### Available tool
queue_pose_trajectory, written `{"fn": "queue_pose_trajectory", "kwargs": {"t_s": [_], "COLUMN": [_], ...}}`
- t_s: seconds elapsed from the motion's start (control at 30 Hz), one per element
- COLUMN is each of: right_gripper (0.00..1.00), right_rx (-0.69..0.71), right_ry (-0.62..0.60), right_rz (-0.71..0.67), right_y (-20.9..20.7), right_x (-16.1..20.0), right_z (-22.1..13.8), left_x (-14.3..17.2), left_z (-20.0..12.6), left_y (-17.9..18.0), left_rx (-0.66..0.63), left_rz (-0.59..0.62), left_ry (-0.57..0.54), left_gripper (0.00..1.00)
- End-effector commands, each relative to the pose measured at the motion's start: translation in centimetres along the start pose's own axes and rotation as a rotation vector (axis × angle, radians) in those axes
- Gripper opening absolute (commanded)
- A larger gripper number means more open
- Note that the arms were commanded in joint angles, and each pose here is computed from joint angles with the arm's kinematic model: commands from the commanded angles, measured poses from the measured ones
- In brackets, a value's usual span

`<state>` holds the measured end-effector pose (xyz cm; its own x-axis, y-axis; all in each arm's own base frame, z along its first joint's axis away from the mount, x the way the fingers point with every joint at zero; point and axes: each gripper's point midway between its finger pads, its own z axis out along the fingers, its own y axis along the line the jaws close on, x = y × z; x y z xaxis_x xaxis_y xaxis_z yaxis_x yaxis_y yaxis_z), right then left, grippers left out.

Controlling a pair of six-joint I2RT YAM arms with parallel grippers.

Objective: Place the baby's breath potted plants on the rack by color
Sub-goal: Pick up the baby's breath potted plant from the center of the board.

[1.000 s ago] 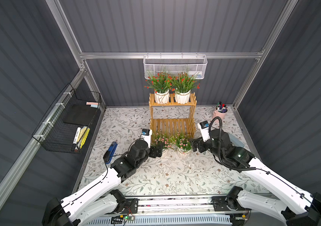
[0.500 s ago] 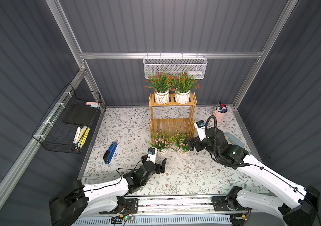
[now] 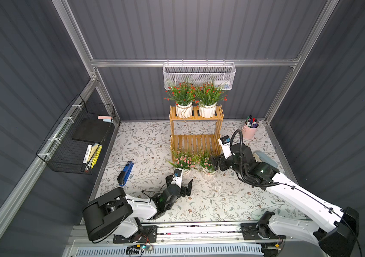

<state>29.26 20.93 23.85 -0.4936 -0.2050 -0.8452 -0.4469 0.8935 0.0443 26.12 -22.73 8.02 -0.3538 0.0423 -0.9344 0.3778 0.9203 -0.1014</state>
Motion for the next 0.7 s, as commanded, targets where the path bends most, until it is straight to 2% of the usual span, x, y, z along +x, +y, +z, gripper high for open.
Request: {"fn": "queue_pose_trajectory", "kwargs": {"t_s": [0.0, 0.23, 0.67], "right_gripper": [0.99, 0.99, 0.99], "right_rx": [-0.008, -0.022, -0.015], "right_ry": [-0.028, -0.042, -0.013], "right_rz": [0.014, 0.025, 0.017], "right_y": [0.1, 0.2, -0.1], "right_x": [-1.2, -1.8, -0.7], "right_z": [-0.4, -0.8, -0.5], "left_x": [-2.2, -2.4, -2.3], "left_z": [1.2, 3.6, 6.5], "left_y": [0.0, 1.2, 1.8], "left_rx": [-0.019, -0.069, -0.072], "left_rz": [-0.011, -0.034, -0.017], "left_ry": [-0.084, -0.083, -0.083], "left_gripper": [0.99, 0.99, 0.99]}}
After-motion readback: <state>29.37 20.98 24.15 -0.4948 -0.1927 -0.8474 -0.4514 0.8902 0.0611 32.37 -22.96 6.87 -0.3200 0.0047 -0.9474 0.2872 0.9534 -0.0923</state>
